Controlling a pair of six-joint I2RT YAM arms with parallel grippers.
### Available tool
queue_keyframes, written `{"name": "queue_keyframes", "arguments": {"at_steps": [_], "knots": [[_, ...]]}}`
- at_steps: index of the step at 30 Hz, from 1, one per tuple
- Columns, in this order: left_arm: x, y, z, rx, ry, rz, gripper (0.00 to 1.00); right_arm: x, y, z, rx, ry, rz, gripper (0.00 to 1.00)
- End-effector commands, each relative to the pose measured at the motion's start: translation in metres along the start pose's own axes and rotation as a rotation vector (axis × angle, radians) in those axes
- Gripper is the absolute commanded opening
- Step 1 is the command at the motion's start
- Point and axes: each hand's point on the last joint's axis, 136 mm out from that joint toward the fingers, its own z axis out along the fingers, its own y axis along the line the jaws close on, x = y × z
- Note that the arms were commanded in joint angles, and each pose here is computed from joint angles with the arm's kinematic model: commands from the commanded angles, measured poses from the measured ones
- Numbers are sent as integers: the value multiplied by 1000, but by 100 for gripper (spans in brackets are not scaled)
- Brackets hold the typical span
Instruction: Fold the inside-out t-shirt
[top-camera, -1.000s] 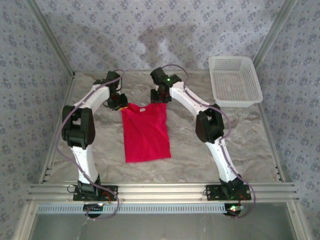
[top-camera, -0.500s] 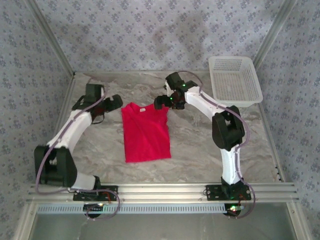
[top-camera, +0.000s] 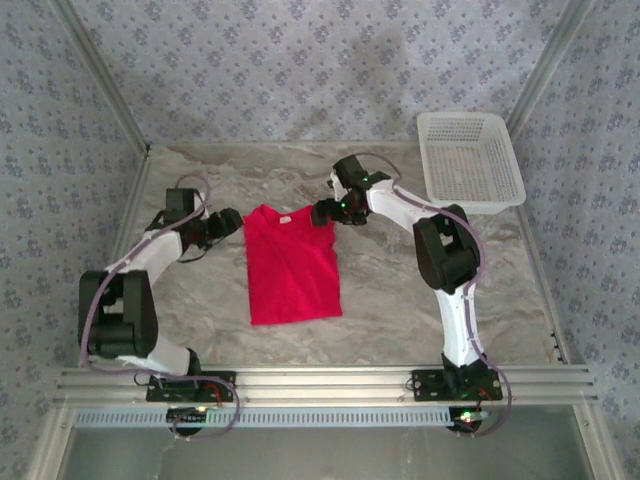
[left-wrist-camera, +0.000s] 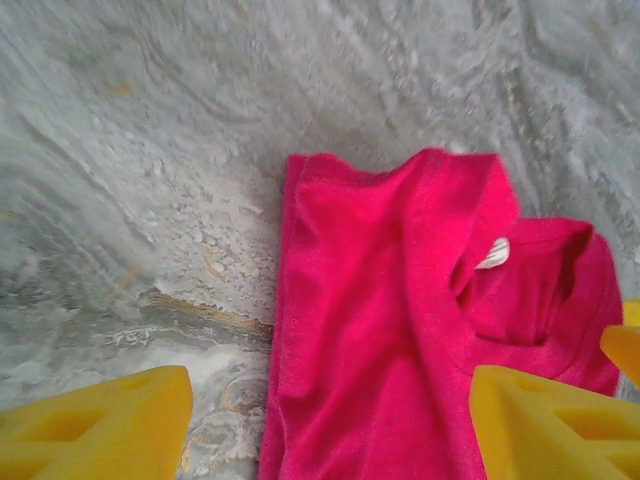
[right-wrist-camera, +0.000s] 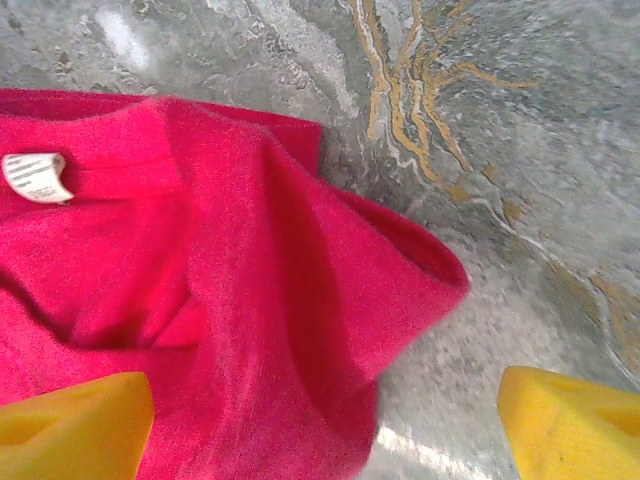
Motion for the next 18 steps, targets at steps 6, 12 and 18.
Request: {"name": "queue_keyframes", "arguments": {"at_steps": [6,12,18], "knots": [[12,1,26,60,95,-40,65,0,26,39,-49,37,6,72],[21,7,37,61,126,-60,56,18,19,60,37,68,52,54],[20,4,48,67,136,-62,54,28,19,68,29,88,71,32]]}}
